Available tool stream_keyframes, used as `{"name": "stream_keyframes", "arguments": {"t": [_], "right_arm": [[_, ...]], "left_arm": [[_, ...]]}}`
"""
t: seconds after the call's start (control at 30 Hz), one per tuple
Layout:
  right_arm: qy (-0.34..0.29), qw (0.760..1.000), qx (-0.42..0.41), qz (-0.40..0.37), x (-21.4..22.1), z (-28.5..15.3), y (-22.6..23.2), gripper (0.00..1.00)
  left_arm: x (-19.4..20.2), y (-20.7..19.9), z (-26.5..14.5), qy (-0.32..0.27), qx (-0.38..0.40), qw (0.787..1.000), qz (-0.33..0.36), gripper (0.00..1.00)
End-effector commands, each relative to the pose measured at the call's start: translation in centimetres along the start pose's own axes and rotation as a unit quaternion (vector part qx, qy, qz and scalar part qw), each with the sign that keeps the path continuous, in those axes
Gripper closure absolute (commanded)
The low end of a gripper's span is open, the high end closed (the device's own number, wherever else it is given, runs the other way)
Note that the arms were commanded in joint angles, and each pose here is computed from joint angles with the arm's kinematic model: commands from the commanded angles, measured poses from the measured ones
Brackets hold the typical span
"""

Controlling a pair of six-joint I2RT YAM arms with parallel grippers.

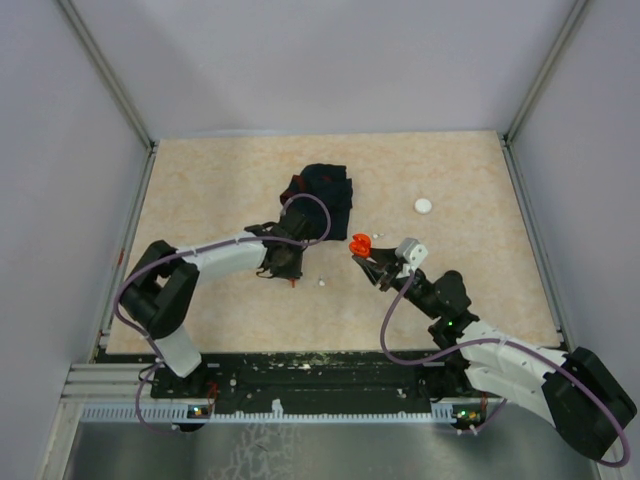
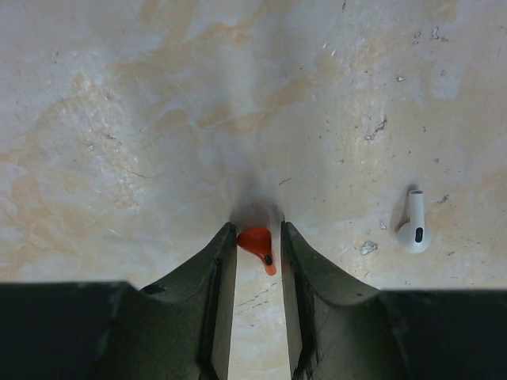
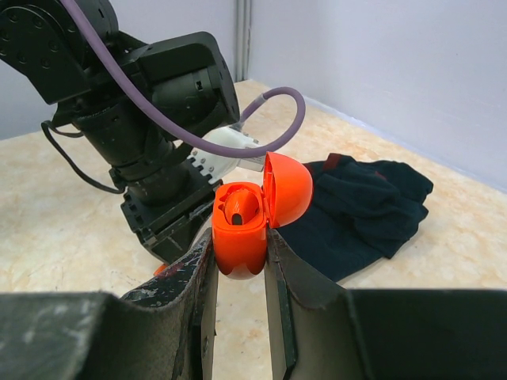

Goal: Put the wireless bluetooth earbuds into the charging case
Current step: Pick up the earbud from the center of the board.

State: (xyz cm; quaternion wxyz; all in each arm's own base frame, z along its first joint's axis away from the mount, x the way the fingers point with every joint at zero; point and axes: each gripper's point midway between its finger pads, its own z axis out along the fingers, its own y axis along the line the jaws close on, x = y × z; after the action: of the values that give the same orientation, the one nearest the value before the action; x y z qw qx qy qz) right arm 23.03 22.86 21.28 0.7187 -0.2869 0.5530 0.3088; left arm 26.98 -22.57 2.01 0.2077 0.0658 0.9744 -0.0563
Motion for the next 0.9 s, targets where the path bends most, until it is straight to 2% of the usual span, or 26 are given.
{"name": "stream_keyframes", "arguments": {"t": [0.0, 0.17, 0.5, 0.7, 0.87], "right_arm": [[-0.04, 0.999, -0.001, -0.003, -2.2, 0.3, 0.0, 1.0], [-0.042, 0.999, 0.0, -0.004, -2.4, 0.3, -0.1, 1.0], [-0.044, 0.999, -0.001, -0.004, -2.6, 0.4, -0.1, 1.0], [-0.043, 0.999, -0.002, -0.009, -2.6, 0.6, -0.1, 1.0], [-0.044, 0.999, -0.011, -0.01, -2.6, 1.0, 0.1, 1.0]], "left_arm": [[2.1, 1.2, 0.7, 0.039, -0.046, 0.998, 0.02, 0.66], [2.7, 1.1, 1.0, 0.049, -0.057, 0.997, 0.031, 0.67], [2.9, 0.9, 0.6, 0.052, -0.053, 0.997, 0.033, 0.78], [0.9, 0.4, -1.0, 0.016, -0.043, 0.999, 0.025, 0.8], [-2.2, -0.1, -3.3, -0.048, -0.032, 0.998, 0.013, 0.83]]}}
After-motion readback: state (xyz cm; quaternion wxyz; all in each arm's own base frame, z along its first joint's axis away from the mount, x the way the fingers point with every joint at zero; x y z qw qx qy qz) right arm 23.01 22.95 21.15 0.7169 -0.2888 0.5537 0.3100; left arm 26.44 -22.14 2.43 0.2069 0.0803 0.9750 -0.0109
